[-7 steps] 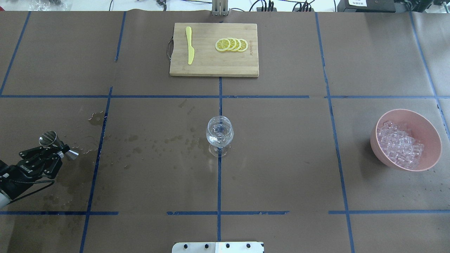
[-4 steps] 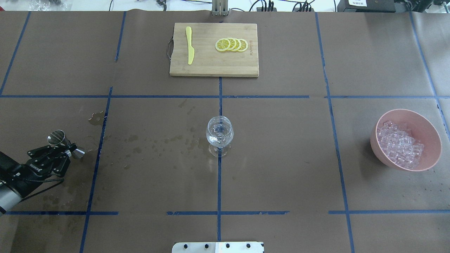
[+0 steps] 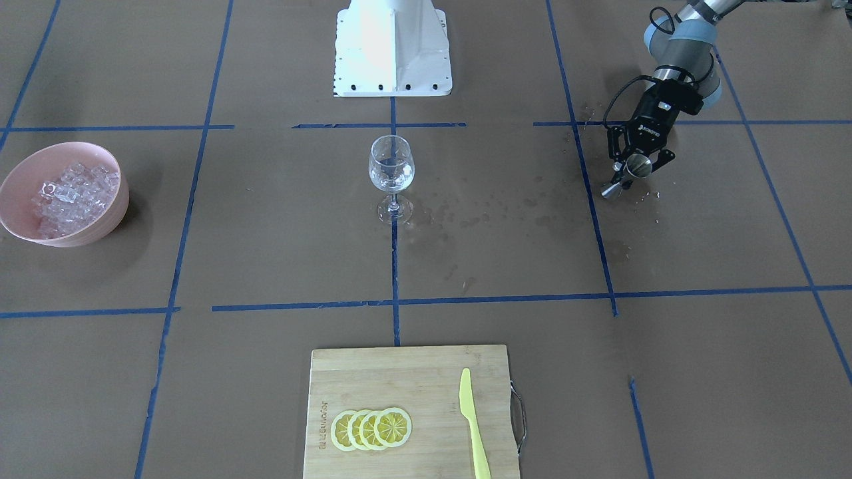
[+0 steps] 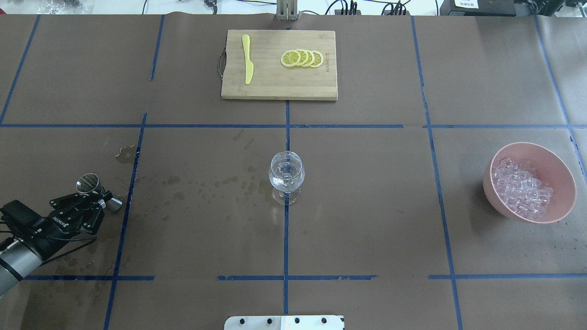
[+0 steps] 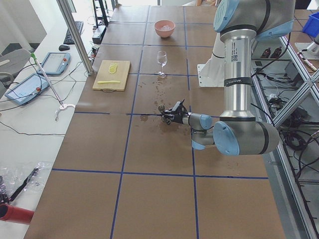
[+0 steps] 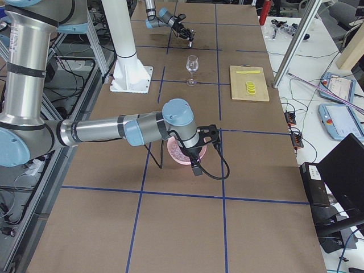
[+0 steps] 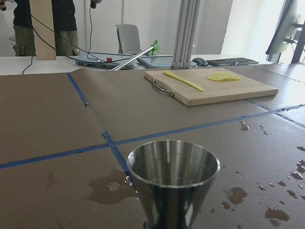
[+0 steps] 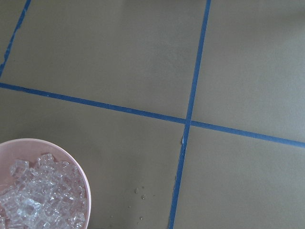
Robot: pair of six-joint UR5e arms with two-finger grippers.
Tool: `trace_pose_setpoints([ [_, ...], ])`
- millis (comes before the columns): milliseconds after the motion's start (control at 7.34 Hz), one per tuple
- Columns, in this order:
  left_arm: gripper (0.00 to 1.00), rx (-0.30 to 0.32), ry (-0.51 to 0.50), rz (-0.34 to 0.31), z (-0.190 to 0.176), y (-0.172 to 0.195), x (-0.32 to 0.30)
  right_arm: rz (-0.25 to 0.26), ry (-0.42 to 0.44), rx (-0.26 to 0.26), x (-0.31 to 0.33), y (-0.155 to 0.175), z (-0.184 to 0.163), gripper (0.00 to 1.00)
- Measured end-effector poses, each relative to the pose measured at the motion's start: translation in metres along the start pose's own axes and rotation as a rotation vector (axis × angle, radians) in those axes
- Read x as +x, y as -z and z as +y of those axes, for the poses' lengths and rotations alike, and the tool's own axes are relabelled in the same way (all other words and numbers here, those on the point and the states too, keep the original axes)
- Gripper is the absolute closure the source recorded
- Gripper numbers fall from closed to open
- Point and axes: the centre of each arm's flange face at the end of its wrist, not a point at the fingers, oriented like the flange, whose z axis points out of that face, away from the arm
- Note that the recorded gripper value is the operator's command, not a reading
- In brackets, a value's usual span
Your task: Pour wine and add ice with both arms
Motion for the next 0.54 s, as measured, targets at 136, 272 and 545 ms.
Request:
trace_pose_setpoints([
  [136, 0.94, -0.005, 0.0, 0.006, 0.0022, 0.0003, 0.0032, 0.0, 0.0, -0.001, 0.0003, -0.0003, 0.0001, 0.0],
  [272, 0.94, -0.008, 0.001, 0.009, 0.0037, 0.0004, 0.0051, 0.0, 0.0, -0.002, 0.0007, -0.0008, 0.0003, 0.0],
  [545, 0.89, -0.01, 0.001, 0.013, 0.0056, -0.0008, 0.0079, 0.001, -0.002, -0.003, 0.0016, -0.0016, 0.0006, 0.0],
])
